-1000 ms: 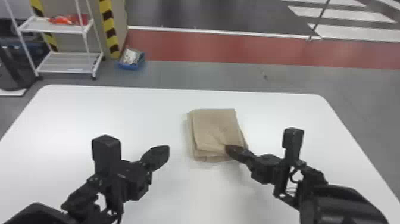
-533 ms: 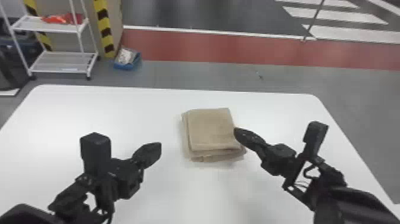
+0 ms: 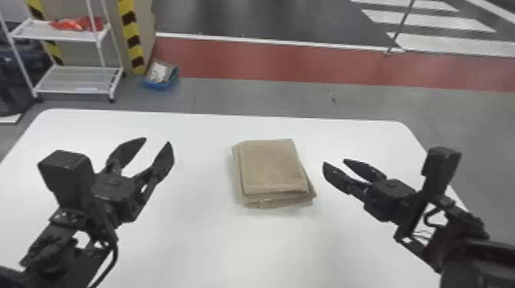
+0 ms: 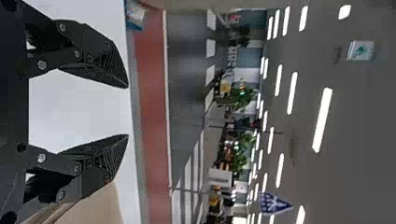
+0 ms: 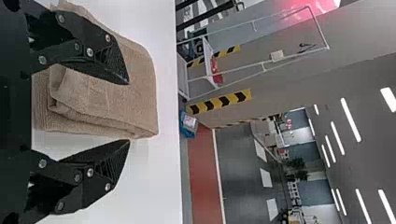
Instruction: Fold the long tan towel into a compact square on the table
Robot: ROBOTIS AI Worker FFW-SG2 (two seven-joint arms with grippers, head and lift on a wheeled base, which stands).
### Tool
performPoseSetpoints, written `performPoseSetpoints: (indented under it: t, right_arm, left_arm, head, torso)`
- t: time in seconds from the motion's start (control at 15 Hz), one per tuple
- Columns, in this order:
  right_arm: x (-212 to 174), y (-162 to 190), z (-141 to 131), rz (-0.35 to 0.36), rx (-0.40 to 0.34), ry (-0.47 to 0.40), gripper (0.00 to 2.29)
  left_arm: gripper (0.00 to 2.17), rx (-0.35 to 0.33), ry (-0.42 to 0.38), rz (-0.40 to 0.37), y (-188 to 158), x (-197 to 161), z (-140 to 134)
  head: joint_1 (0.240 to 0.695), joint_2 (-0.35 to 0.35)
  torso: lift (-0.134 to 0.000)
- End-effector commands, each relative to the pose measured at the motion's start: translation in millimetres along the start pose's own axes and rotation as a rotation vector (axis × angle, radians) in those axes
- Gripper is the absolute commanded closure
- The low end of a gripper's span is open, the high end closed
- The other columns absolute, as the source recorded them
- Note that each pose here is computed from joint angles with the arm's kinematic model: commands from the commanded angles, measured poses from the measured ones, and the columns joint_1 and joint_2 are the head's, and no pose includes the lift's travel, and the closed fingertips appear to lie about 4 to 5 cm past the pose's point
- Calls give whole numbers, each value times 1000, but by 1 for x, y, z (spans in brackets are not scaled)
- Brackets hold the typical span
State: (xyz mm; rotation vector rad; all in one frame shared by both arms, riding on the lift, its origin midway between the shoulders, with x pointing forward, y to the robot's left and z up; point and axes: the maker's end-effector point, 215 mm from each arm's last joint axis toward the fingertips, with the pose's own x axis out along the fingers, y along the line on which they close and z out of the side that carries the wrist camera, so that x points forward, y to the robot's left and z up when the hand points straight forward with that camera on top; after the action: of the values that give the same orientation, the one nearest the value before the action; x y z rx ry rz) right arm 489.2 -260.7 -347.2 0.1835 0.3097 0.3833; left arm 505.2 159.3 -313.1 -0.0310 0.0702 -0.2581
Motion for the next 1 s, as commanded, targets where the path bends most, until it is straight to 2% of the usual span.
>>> performPoseSetpoints:
  t: [0.0, 0.07, 0.13, 0.2, 0.27, 0.4, 0.6, 0.93]
  right_arm:
    - [-6, 8, 20, -8, -41, -36, 80]
    - [-9, 14, 29, -16, -72, -78, 80]
    - [-12, 22, 32, -22, -92, -108, 80]
    - [-18, 30, 28, -22, -78, -123, 80]
    - [-24, 35, 29, -32, -66, -166, 80]
    - [-28, 33, 20, -65, -57, -167, 80]
    - [-44, 42, 30, -86, -125, -255, 80]
    - [-66, 19, 36, -228, -129, -314, 80]
  left_arm:
    - [26, 56, -153, 114, 26, -4, 38]
    - [26, 69, -234, 151, 32, -11, 54]
    - [22, 64, -241, 167, 33, -14, 52]
    - [22, 55, -250, 175, 34, -18, 48]
    - [22, 49, -253, 179, 34, -21, 44]
    - [22, 53, -248, 189, 40, -26, 39]
    - [22, 67, -243, 194, 47, -31, 40]
    - [26, 73, -215, 184, 49, -32, 30]
  head:
    - [695, -120]
    - [695, -105]
    - [695, -91]
    - [695, -80]
    - [695, -65]
    - [695, -57]
    - [695, -43]
    - [695, -51]
  torso:
    - [-124]
    - [-124]
    - [-124]
    - [-124]
    - [-124]
    - [-124]
    - [-124]
    - [-124]
